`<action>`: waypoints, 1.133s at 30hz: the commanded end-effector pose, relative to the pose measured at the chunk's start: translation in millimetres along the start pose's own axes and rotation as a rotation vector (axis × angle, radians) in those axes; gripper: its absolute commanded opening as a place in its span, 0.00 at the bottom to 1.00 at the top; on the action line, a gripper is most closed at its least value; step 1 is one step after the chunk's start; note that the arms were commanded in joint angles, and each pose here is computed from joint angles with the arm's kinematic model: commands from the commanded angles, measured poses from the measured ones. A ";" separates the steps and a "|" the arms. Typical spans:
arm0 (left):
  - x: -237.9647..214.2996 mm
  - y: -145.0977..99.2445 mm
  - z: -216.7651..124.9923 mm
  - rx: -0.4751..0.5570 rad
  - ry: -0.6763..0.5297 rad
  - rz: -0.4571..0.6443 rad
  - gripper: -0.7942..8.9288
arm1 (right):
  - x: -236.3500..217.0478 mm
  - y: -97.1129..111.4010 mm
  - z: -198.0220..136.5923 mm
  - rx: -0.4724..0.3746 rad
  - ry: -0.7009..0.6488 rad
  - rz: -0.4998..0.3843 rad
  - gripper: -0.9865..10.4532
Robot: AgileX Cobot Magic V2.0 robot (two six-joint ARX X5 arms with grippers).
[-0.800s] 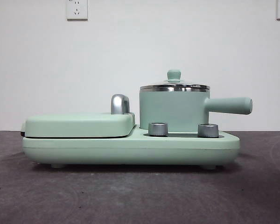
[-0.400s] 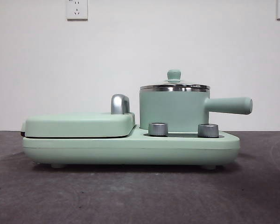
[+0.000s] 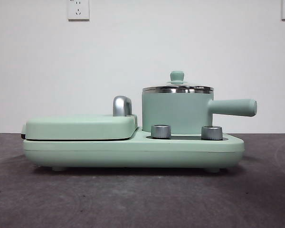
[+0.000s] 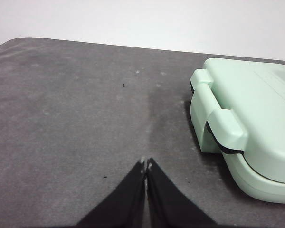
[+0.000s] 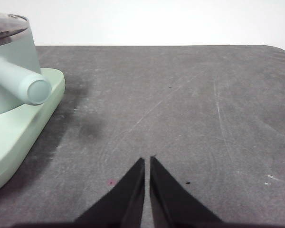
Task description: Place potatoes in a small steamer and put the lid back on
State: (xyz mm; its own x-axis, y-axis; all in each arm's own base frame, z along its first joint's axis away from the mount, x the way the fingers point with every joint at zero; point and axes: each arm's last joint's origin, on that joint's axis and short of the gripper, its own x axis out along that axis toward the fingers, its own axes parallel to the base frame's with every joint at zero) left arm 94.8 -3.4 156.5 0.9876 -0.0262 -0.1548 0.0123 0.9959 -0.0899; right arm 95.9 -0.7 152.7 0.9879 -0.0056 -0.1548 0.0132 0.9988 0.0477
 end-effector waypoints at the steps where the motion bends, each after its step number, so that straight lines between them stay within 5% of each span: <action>1: 1.8 -0.1 -6.7 0.011 0.022 -0.003 0.09 | 0.4 -0.3 -0.5 -0.010 -0.008 -0.005 0.10; 34: 1.7 -2.8 -6.9 0.015 0.024 -0.030 0.09 | 0.4 -0.3 -0.5 -0.010 -0.008 -0.005 0.10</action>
State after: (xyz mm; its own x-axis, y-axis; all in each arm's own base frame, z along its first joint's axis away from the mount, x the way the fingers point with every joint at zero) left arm 94.6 -6.7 156.5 0.9861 -0.0601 -0.1548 0.0465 0.9949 -0.0899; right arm 95.8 -0.7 152.8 0.9880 -0.0056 -0.1544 0.0131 0.9988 0.0477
